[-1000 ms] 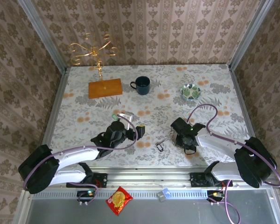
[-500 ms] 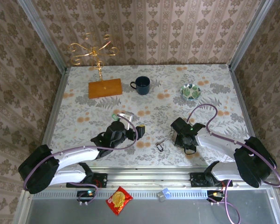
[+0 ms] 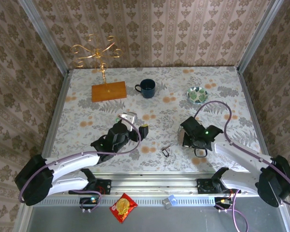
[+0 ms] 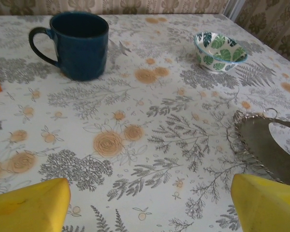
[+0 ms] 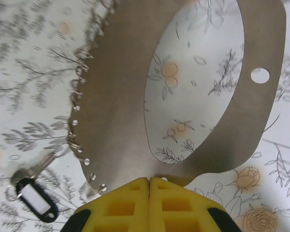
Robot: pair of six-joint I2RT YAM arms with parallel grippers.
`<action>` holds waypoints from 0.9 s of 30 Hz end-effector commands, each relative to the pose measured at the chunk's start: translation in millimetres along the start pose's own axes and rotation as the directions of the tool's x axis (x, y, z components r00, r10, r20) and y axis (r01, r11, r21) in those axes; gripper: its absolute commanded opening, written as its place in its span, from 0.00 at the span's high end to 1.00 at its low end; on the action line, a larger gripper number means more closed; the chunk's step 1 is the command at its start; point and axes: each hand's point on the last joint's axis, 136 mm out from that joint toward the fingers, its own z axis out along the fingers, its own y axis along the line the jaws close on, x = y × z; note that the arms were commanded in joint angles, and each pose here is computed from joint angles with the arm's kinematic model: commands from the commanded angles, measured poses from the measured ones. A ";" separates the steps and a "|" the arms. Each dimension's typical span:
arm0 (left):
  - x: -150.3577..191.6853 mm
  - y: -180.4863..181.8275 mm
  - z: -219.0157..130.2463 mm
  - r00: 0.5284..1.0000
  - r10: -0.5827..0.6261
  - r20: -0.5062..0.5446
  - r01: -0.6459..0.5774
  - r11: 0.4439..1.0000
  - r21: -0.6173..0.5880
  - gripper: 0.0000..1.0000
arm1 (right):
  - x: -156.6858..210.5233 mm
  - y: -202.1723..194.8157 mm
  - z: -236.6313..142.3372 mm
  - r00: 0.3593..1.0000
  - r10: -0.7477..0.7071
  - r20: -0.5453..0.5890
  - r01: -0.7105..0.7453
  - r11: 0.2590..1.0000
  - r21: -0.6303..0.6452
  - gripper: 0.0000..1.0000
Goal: Put the keys on the keyring
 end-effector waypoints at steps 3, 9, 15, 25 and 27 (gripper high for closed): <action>-26.9 4.3 -9.7 0.998 0.045 0.052 -0.042 0.998 -0.055 0.14 | -36.0 5.6 -37.2 0.974 -0.154 0.168 0.160 0.987 -0.024 1.00; -53.1 8.3 -22.5 0.987 0.125 0.101 -0.114 0.988 -0.103 0.16 | -74.2 20.4 -78.0 0.903 -0.260 0.343 0.289 0.957 -0.035 1.00; -77.6 15.3 -33.7 0.972 0.214 0.094 -0.196 0.966 -0.168 0.18 | -105.3 44.1 -117.1 0.807 -0.337 0.486 0.411 0.910 -0.052 1.00; -115.8 35.1 -56.1 0.952 0.288 0.100 -0.265 0.944 -0.196 0.19 | -126.5 82.9 -175.3 0.632 -0.451 0.631 0.629 0.774 -0.076 1.00; -124.6 41.0 -61.8 0.951 0.289 0.106 -0.265 0.944 -0.195 0.20 | -128.2 92.4 -186.6 0.596 -0.460 0.658 0.668 0.739 -0.088 1.00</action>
